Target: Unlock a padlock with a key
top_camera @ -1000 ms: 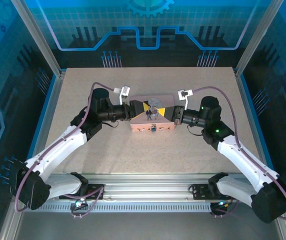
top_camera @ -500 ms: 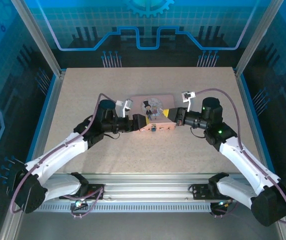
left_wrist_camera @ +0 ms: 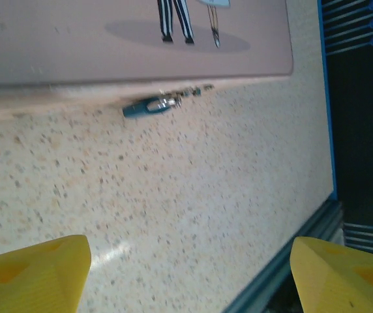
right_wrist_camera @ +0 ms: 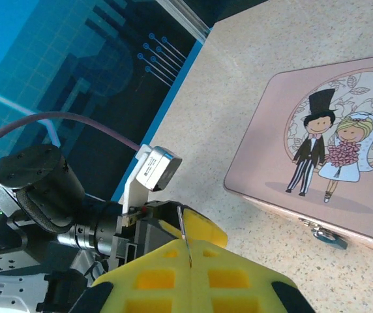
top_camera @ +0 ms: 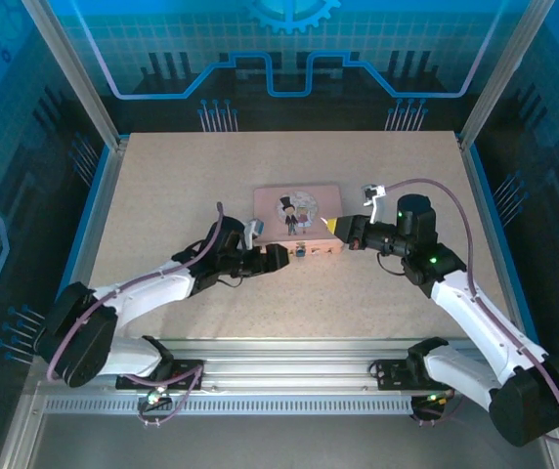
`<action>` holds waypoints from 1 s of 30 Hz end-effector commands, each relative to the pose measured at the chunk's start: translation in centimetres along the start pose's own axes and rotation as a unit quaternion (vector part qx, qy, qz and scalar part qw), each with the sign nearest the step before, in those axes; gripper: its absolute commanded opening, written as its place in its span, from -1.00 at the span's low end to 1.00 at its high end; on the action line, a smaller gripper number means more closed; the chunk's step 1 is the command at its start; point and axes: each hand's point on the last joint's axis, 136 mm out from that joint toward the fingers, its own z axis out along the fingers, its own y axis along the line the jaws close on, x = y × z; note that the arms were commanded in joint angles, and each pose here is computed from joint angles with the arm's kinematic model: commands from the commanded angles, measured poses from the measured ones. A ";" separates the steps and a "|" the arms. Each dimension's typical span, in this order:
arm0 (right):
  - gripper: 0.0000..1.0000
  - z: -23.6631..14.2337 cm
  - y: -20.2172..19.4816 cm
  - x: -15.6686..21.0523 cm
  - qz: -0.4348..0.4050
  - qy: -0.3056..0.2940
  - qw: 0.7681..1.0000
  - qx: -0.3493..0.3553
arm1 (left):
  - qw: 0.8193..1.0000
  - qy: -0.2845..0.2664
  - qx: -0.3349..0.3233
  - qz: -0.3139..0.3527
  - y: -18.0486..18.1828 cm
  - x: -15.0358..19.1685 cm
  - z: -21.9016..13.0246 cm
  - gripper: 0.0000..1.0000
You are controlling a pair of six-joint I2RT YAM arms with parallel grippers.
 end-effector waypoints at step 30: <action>-1.00 0.1 -3.1 0.1 -0.021 -0.005 0.999 0.048 | 0.996 -0.075 -0.004 0.056 1.4 -2.2 -1.1 0.98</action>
